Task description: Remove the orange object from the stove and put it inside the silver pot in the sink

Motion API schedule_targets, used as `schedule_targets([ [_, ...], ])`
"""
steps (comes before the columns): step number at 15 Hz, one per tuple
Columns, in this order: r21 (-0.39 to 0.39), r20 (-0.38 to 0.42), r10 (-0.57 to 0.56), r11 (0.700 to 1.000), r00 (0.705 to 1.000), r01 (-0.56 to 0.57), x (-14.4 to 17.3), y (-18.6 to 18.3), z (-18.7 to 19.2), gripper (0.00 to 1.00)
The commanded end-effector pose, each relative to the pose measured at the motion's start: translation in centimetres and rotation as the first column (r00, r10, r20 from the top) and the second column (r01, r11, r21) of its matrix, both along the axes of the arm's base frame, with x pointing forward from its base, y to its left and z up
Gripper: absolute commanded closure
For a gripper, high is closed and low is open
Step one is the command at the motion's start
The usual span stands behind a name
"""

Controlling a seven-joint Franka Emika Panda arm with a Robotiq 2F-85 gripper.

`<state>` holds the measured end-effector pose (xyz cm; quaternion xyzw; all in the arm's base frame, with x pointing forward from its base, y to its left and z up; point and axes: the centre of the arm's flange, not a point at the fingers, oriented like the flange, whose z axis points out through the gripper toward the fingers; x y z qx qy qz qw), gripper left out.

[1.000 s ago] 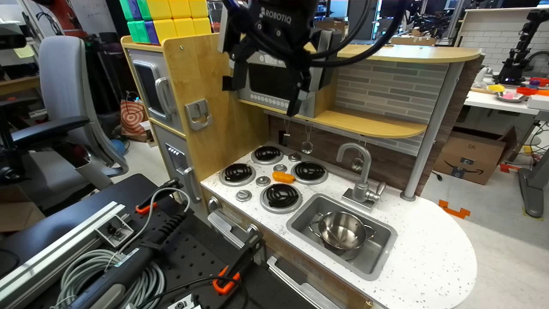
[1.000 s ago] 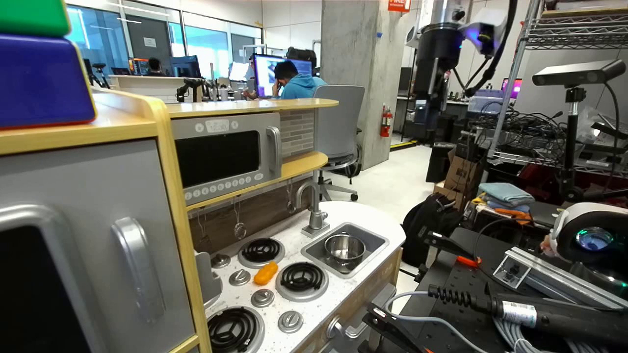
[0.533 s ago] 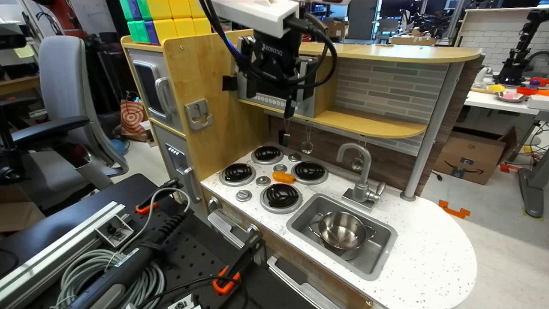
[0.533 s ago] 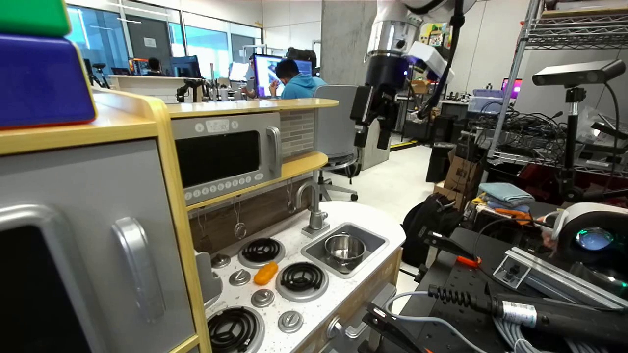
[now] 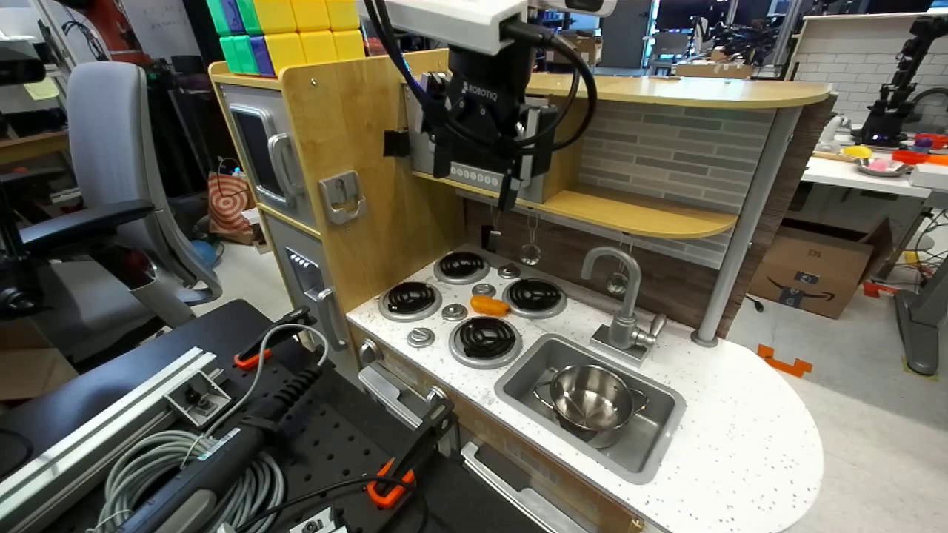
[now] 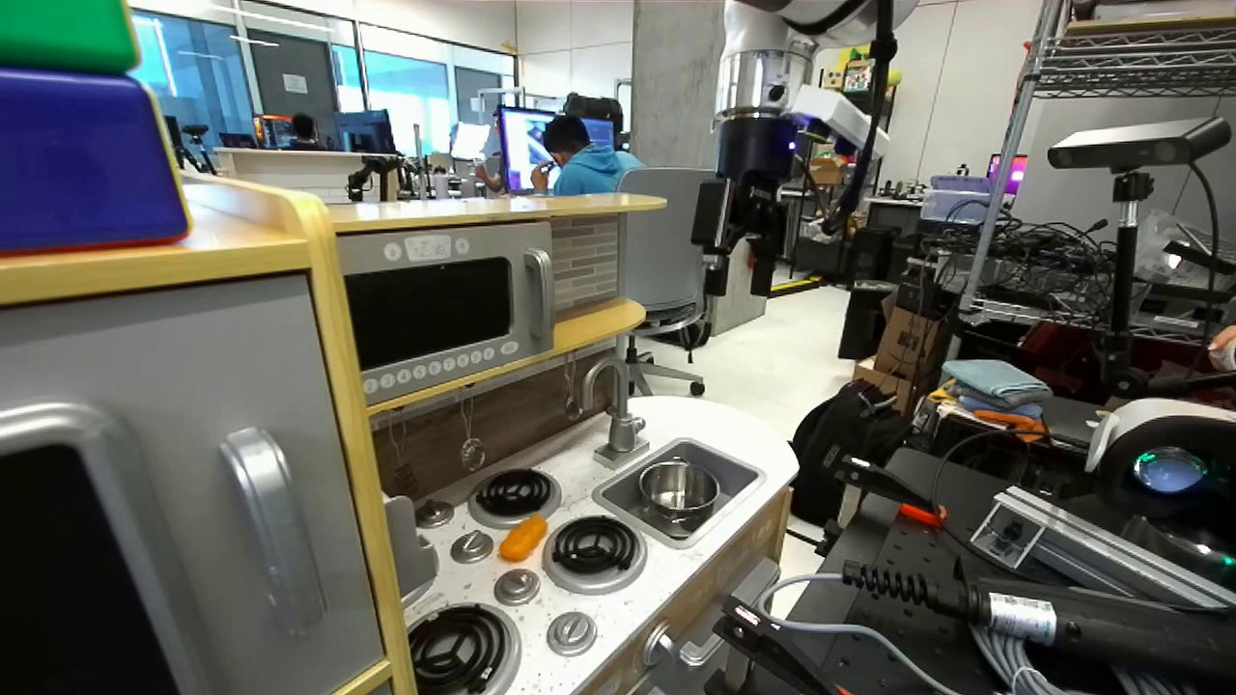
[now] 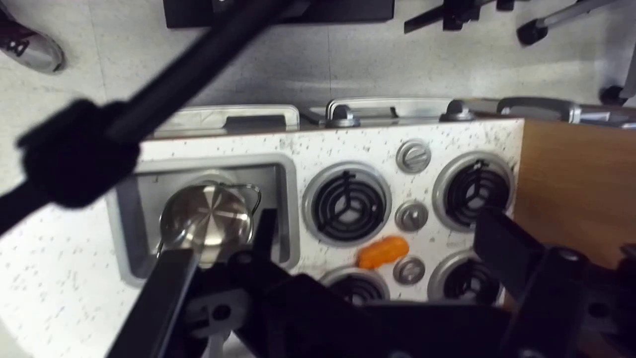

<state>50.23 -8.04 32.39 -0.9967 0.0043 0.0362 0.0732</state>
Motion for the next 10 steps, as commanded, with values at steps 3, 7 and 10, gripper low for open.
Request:
schedule_targets([
  [3, 0.009, 0.272, -0.169, 0.985, 0.947, 0.173, 1.0, -0.8, -2.1, 0.00],
  [7, 0.041, 0.408, -0.321, 0.942, 0.854, 0.334, 2.2, -0.6, -4.0, 0.00],
  [10, 0.063, 0.352, -0.474, 0.872, 0.807, 0.485, 4.0, 1.9, -7.3, 0.00],
])
